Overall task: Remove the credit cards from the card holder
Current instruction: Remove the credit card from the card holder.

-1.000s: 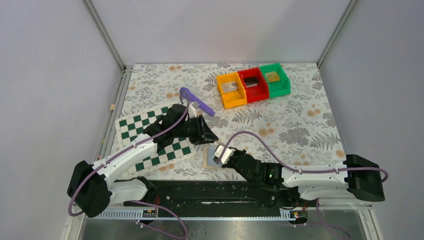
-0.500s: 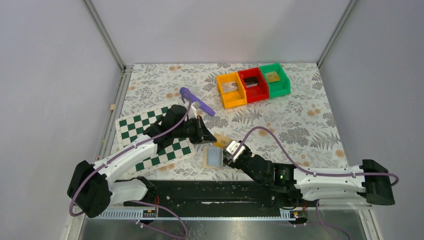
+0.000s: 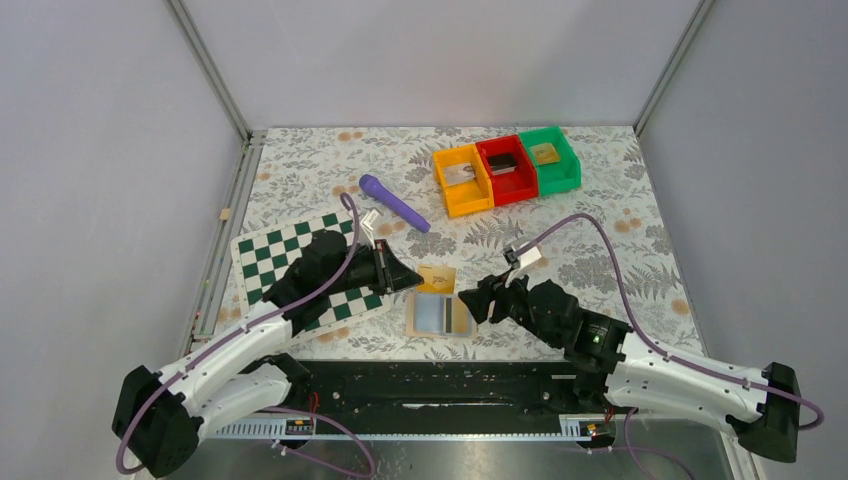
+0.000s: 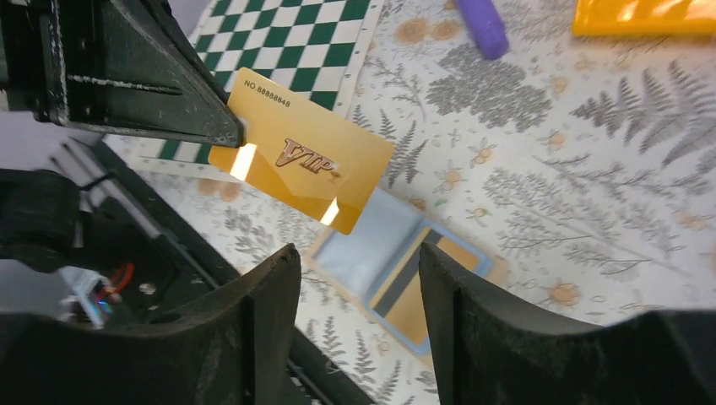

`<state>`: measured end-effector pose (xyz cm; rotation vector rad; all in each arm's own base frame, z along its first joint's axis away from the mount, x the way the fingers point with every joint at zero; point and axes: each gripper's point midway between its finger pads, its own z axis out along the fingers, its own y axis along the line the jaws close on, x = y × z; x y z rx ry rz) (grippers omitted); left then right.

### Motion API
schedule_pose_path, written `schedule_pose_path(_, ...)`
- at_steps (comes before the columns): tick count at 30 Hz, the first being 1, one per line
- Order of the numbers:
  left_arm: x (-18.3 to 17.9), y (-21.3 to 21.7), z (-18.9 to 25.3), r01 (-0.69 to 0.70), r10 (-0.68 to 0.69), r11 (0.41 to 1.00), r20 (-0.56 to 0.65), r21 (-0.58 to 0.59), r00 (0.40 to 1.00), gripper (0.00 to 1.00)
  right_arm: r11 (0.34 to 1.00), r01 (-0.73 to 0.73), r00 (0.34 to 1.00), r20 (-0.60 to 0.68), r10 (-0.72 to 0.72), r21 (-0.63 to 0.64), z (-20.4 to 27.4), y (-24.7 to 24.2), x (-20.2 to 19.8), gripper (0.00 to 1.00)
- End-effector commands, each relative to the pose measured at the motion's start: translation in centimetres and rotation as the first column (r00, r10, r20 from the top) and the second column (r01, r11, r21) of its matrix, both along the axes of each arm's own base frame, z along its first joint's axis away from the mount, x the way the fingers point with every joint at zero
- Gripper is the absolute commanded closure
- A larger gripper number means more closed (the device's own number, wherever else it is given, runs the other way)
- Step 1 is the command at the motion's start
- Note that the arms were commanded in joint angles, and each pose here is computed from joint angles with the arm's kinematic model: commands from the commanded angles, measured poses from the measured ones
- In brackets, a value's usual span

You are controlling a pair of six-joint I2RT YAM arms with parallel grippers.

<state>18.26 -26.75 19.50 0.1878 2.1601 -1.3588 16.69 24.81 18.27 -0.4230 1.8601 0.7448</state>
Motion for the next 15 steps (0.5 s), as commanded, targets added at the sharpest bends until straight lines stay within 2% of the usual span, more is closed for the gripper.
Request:
schedule_pose_path(1, 0.9, -0.2, 3.3, -0.021, 0.033, 0.994, 0.116, -0.104, 0.993, 1.00, 0.967, -0.044, 0.983, -0.162, 0.087, 0.251, 3.4, 2.1, -1.4, 0.40)
schedule_pose_path(4, 0.4, -0.4, 4.2, -0.015, 0.035, 0.983, 0.107, -0.182, 0.994, 1.00, 0.940, -0.029, 0.975, -0.197, 0.101, 0.339, 4.5, 2.6, -1.3, 0.41)
schedule_pose_path(8, 0.1, -0.3, 5.6, -0.019, 0.052, 0.962, 0.113, -0.271, 0.992, 1.00, 0.919, 0.050, 0.967, -0.247, 0.053, 0.391, 4.2, 2.2, -0.3, 0.42)
schedule_pose_path(12, -0.1, -0.1, 6.4, -0.017, 0.060, 0.957, 0.138, -0.289, 0.989, 1.00, 0.867, 0.101, 0.960, -0.276, 0.043, 0.487, 4.1, 1.8, 0.5, 0.43)
schedule_pose_path(15, -0.2, 0.1, 6.8, -0.025, 0.071, 0.953, 0.143, -0.301, 0.987, 1.00, 0.850, 0.117, 0.955, -0.293, 0.045, 0.513, 4.1, 1.8, 0.7, 0.45)
